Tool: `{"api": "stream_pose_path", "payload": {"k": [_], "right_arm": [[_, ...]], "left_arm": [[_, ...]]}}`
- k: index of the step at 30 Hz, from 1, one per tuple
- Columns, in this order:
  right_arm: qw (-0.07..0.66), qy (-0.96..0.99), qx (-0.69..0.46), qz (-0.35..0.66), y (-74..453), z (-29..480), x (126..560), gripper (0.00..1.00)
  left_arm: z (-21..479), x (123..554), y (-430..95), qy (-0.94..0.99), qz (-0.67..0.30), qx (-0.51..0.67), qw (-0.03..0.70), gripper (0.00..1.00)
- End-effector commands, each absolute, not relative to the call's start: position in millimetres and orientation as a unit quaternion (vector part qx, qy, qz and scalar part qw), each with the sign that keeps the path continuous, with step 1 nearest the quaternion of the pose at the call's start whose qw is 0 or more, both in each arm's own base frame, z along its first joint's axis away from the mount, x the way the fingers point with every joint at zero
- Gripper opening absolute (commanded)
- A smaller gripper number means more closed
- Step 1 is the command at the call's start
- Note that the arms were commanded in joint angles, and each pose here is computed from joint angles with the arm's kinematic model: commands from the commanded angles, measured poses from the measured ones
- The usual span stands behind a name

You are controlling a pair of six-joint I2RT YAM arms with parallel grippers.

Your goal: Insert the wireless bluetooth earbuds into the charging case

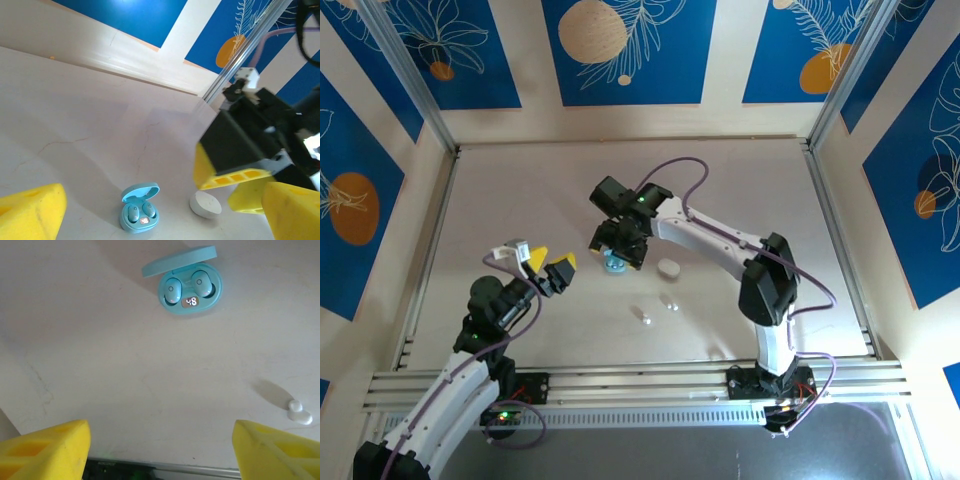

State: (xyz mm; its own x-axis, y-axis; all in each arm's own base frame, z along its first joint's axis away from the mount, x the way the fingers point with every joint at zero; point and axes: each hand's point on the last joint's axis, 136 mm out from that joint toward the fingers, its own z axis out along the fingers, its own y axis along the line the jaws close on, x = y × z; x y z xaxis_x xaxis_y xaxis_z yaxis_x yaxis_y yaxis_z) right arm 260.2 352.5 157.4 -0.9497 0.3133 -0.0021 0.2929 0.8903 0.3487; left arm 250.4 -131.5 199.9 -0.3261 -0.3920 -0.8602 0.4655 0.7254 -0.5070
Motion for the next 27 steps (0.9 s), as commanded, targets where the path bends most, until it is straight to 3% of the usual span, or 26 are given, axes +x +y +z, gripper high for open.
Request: {"api": "stream_pose_path", "payload": {"k": [1,15,18,27], "right_arm": [[0.052,0.974,0.137,0.171,338.6,160.2,253.7,0.77],[0.121,0.972,0.095,0.178,282.0,178.6,229.0,0.88],[0.138,0.970,0.083,0.180,270.8,181.3,225.0,0.99],[0.196,0.939,0.008,0.284,250.2,191.9,222.7,0.99]], "left_arm": [[210.5,247.0,-136.4,0.716,-0.377,0.042,0.586,1.00],[209.5,250.1,-150.4,0.724,-0.396,0.060,0.562,1.00],[209.2,250.1,-157.9,0.726,-0.402,0.073,0.553,1.00],[203.8,253.3,-175.7,0.765,-0.386,0.104,0.505,1.00]]}}
